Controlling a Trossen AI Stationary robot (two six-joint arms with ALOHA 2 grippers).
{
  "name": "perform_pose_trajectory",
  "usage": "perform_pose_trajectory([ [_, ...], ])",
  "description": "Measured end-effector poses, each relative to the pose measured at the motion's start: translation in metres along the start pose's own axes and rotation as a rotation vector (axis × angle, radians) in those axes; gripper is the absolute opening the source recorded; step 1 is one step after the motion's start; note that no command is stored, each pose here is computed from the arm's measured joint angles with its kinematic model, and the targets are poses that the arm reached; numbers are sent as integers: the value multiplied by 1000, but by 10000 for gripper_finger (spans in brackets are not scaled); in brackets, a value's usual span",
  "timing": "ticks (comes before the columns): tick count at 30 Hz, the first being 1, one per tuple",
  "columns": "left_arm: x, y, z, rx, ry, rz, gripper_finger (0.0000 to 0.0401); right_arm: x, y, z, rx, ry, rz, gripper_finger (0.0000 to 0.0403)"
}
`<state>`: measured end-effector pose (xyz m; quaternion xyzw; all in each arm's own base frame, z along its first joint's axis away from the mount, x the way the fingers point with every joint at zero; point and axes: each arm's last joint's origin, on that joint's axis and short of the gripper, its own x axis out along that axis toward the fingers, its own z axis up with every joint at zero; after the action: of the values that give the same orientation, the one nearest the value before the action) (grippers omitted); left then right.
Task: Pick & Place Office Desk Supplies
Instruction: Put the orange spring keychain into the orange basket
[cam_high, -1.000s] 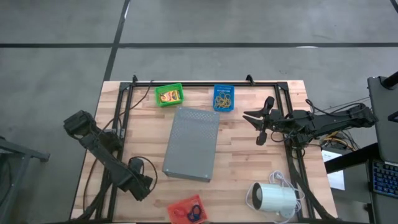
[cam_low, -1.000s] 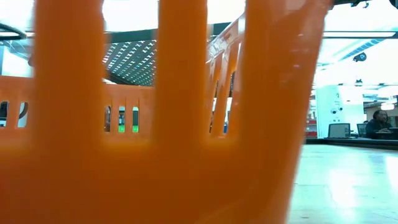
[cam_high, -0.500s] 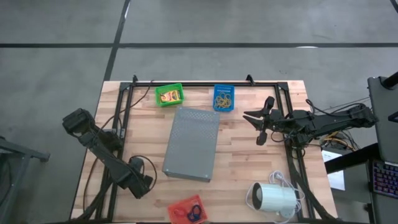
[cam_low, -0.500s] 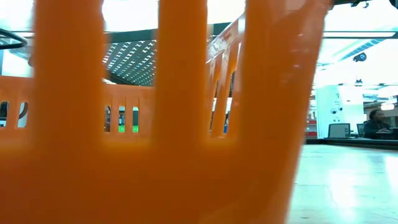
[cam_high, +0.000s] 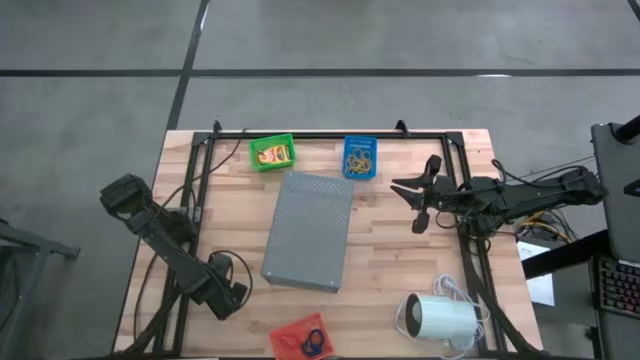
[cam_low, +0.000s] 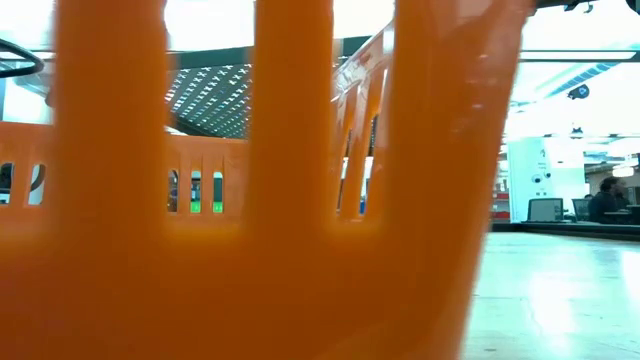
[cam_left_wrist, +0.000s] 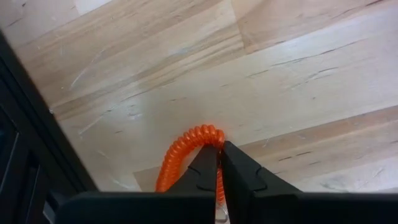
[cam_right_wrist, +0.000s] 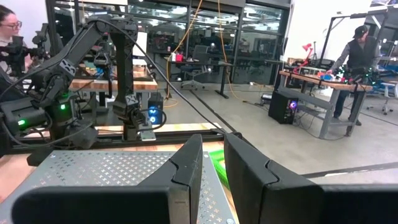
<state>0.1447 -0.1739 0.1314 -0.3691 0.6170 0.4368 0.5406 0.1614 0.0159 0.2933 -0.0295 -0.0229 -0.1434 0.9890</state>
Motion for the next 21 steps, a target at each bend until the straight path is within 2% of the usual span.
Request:
perform_pose_trajectory([
  [13,-4,-3,-1,0,-22,-24,6,0,0,0,0,0,0,63],
  [21,-13,-7,-1,4,-85,-108,6,0,0,0,0,0,0,63],
])
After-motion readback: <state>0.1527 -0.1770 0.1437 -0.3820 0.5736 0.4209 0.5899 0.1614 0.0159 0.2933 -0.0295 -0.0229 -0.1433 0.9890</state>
